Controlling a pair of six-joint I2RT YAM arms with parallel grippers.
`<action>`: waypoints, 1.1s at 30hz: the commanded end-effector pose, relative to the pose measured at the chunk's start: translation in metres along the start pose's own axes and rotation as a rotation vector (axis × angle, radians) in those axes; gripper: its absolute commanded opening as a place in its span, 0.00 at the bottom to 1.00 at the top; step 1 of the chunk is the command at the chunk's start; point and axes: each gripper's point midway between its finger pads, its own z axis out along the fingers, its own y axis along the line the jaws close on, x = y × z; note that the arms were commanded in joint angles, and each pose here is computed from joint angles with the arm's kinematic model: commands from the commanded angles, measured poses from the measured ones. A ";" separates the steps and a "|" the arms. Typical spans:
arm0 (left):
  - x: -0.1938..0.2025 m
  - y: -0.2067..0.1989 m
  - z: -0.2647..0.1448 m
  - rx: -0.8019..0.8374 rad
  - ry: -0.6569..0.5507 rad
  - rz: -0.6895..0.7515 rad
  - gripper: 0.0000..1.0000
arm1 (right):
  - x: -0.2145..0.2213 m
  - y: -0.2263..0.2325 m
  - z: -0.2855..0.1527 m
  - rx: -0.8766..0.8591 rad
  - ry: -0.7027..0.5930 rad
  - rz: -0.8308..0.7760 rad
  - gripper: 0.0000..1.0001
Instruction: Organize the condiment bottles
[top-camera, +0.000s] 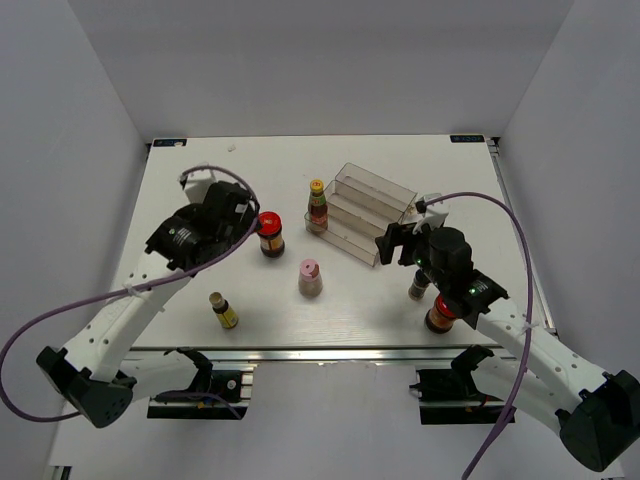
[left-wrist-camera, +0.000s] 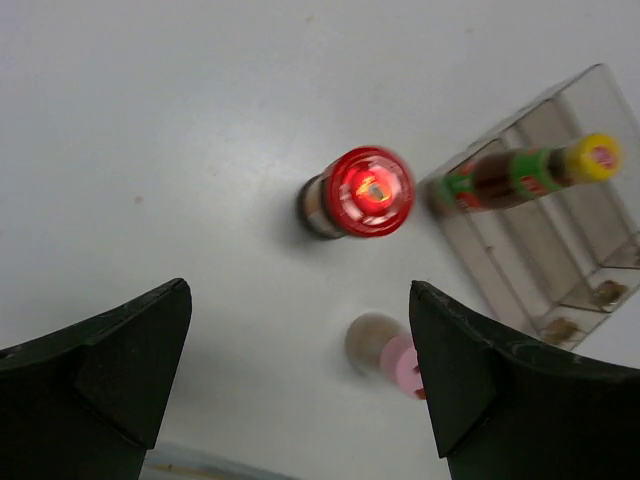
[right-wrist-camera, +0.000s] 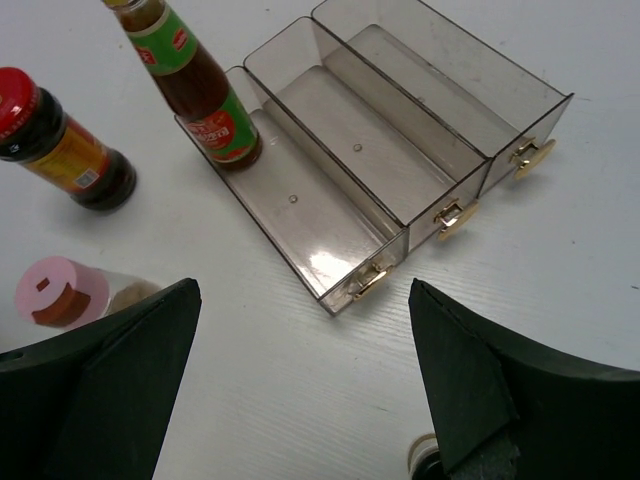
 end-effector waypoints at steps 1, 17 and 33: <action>0.053 0.077 -0.021 -0.252 0.147 -0.048 0.98 | -0.023 -0.010 0.000 0.070 -0.094 0.023 0.89; 0.145 0.128 -0.044 -0.309 0.441 -0.005 0.96 | -0.014 -0.018 0.002 0.110 -0.073 0.024 0.89; 0.147 0.128 -0.030 -0.324 0.398 -0.015 0.65 | -0.009 -0.030 0.000 0.168 -0.072 0.018 0.89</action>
